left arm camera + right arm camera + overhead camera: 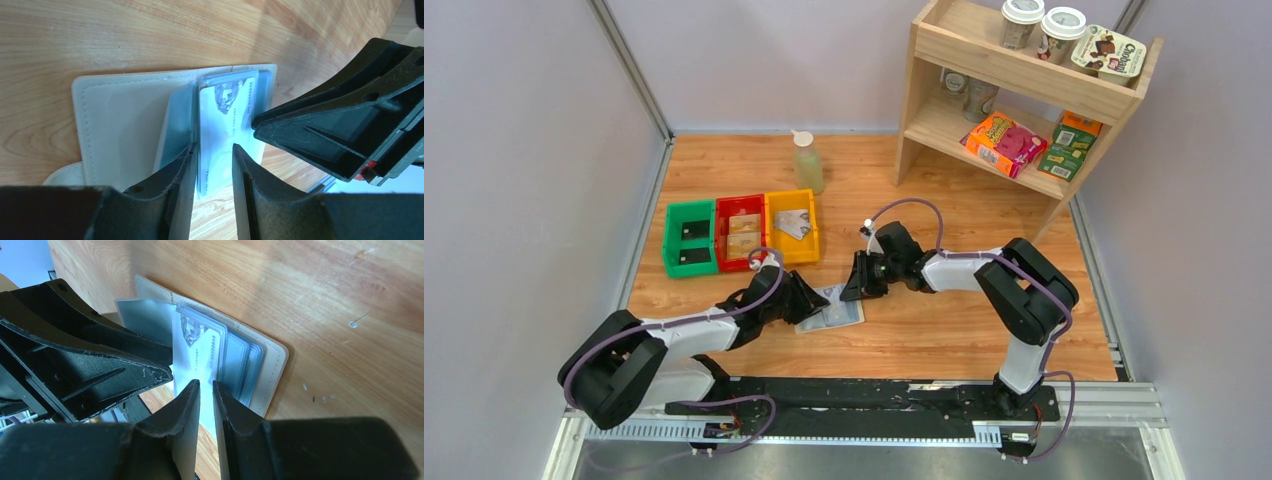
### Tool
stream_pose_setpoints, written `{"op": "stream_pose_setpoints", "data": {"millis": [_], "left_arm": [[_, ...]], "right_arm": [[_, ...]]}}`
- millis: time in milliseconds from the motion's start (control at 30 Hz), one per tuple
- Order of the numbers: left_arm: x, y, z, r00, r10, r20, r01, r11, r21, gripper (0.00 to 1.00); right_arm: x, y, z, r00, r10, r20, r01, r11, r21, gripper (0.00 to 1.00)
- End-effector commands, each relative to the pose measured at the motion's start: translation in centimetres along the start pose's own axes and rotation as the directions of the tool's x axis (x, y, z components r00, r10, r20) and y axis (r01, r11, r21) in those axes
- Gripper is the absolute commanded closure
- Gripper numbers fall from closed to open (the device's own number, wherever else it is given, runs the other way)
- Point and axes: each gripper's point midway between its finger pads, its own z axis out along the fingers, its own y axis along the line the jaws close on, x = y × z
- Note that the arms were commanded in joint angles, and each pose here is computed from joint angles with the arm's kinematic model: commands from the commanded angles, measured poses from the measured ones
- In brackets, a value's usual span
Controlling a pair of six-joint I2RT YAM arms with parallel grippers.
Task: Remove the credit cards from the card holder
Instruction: Remove the credit card from the card holder.
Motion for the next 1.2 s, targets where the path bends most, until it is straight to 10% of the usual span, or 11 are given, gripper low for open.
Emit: {"op": "stream_pose_setpoints", "data": {"millis": [0, 600, 1167], "left_arm": [[-0.3, -2.2, 0.1, 1.0, -0.008, 0.009, 0.007, 0.996, 0.088, 0.62], [-1.4, -3.4, -1.0, 0.994, -0.075, 0.084, 0.056, 0.977, 0.206, 0.87], [-0.1, -2.2, 0.0, 0.994, -0.1, 0.037, 0.091, 0.976, 0.2, 0.61]], "right_arm": [[2.2, -3.5, 0.8, 0.998, 0.037, -0.048, -0.031, 0.993, 0.114, 0.76], [2.5, -3.7, 1.1, 0.997, 0.046, -0.06, -0.04, 0.994, 0.106, 0.77], [3.0, -3.5, 1.5, 0.995, 0.069, -0.074, -0.063, 0.995, 0.073, 0.77]]}}
